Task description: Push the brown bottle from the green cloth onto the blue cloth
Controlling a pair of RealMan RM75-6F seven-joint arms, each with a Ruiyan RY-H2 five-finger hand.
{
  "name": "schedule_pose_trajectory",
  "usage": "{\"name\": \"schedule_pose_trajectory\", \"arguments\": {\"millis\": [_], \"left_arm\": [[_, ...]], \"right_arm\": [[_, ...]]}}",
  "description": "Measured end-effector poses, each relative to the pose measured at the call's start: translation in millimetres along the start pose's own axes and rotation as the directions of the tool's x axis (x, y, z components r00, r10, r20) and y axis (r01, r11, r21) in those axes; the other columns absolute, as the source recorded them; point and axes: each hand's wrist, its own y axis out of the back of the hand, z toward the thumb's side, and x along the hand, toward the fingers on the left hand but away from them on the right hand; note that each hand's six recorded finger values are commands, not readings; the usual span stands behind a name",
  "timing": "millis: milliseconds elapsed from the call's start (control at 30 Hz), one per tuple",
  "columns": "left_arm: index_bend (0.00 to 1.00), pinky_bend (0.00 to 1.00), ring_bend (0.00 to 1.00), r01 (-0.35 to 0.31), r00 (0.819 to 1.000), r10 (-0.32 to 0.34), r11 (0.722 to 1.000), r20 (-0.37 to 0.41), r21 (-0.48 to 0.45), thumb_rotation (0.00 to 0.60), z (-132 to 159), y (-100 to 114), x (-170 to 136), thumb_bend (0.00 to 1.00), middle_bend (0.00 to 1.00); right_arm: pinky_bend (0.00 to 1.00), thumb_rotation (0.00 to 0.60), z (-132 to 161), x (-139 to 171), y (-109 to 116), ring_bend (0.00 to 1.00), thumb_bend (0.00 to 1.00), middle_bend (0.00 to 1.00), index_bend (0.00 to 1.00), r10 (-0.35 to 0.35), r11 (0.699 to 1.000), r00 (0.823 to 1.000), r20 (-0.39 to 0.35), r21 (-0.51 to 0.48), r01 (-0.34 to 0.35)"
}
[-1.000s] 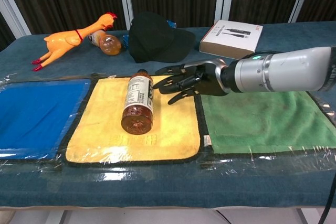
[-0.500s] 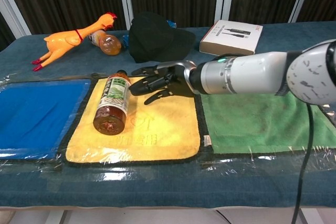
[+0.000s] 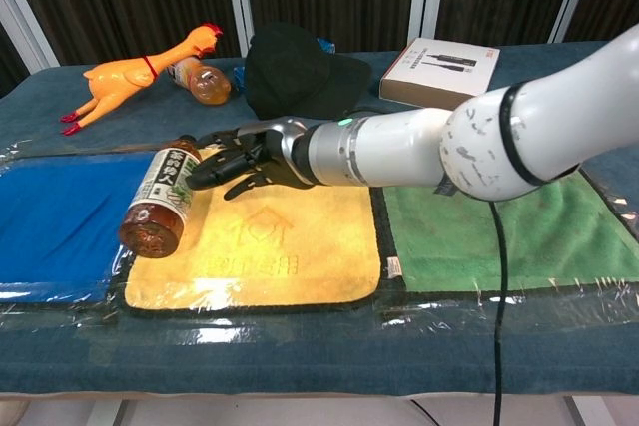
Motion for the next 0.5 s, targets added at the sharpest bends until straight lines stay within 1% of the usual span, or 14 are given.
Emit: {"name": "schedule_pose_trajectory", "arguments": {"millis": [233,367,500], "left_arm": [[0.00,0.08,0.00,-0.002,1.000,0.002,1.000,-0.013,-0.005,0.600,-4,2,-1,0.03,0.00],[0.00,0.08,0.00,-0.011,0.999,0.011,1.000,-0.030,-0.011,0.600,-10,5,-5,0.03,0.00],[0.00,0.08,0.00,-0.016,0.999,0.015,1.000,-0.034,-0.014,0.600,-12,6,-5,0.03,0.00]], "right_arm": [[0.15,0.600,12,-11,-12,0.08,0.32,0.13,0.00,0.007,1.000,1.000,-0.016,0.017,-0.007],[0.15,0.600,24,-24,-27,0.08,0.32,0.13,0.00,0.013,0.999,1.000,-0.027,0.038,-0.012],[0.15,0.600,28,-32,-39,0.08,0.32,0.12,0.00,0.014,0.999,1.000,-0.024,0.050,-0.013]]}}
